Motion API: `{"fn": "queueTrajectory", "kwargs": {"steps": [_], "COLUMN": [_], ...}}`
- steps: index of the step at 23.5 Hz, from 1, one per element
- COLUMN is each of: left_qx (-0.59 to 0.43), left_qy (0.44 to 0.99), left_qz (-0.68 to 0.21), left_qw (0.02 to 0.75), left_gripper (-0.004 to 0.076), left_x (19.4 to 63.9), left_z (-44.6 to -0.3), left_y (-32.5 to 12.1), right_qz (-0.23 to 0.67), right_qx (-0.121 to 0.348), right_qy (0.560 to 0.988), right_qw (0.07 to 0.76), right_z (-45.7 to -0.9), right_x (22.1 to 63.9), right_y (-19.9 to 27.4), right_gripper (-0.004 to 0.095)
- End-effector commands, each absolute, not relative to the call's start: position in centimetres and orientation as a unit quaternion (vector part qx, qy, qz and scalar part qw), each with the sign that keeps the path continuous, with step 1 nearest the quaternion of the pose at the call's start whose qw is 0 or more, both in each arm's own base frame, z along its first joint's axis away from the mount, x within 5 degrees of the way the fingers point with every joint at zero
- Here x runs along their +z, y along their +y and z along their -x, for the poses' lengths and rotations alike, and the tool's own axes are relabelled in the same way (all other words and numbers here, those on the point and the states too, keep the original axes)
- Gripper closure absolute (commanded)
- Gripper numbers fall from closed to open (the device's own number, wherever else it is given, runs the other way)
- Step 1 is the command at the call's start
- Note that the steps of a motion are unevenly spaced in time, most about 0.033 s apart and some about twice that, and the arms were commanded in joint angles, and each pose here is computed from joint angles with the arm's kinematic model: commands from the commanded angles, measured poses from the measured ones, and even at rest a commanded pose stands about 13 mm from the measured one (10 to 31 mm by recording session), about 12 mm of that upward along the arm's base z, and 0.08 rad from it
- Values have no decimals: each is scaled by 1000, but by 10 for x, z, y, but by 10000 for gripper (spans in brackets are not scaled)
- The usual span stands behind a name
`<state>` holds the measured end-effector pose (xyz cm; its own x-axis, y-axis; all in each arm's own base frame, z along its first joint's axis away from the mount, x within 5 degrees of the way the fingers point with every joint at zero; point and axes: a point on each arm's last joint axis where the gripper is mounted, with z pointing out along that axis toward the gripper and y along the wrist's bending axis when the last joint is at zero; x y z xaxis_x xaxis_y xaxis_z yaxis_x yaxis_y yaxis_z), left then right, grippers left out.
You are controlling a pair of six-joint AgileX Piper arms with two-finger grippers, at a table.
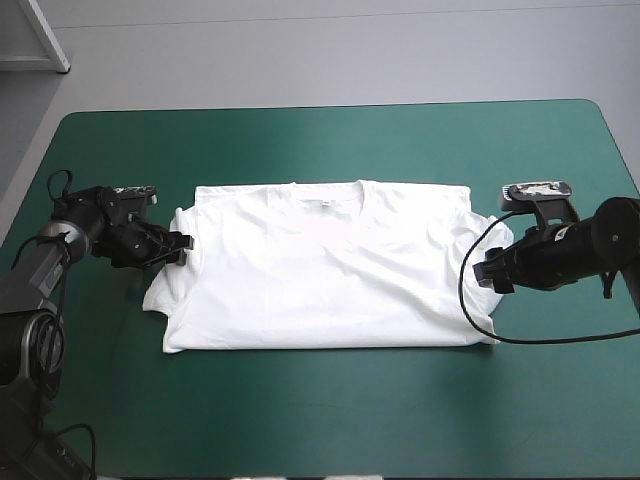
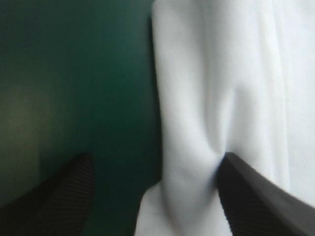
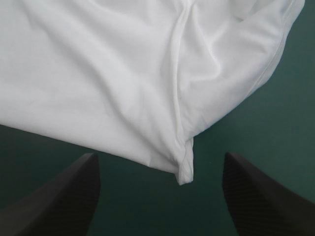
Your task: Fold the cloth
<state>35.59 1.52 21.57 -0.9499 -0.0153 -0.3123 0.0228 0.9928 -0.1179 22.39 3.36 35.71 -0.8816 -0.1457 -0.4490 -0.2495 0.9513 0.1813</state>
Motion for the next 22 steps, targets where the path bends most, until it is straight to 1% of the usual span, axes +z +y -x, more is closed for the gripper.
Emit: {"fn": "queueTrajectory", "kwargs": {"steps": [1,2,4,5,7,11,13,16,18,21,22], "left_qx": [-77,-77,-77,-74,-70,-63,-62,-60,-74,-111,-119], "left_qy": [977,977,977,977,979,979,976,960,950,936,937], "left_qz": [15,16,15,11,8,5,13,34,44,55,49], "left_qw": [201,201,198,197,192,192,210,270,301,328,325], "left_gripper": [363,440,542,612,702,705,705,705,705,705,705], "left_x": [238,238,237,235,233,233,240,265,281,298,298], "left_z": [-356,-356,-355,-355,-353,-352,-352,-348,-344,-338,-338], "left_y": [13,13,13,14,14,15,15,16,14,7,2], "right_qz": [102,102,102,102,102,103,103,103,103,103,103], "right_qx": [122,122,121,119,118,117,117,117,117,117,117], "right_qy": [952,952,951,952,951,951,951,951,951,951,950], "right_qw": [261,263,265,265,266,268,268,268,268,269,270], "right_z": [-220,-220,-220,-220,-221,-221,-221,-221,-221,-221,-221], "right_x": [374,374,374,374,374,374,374,374,374,374,374], "right_y": [34,34,33,33,33,33,33,33,33,33,33], "right_gripper": [260,260,260,260,260,260,260,263,284,305,305]}}
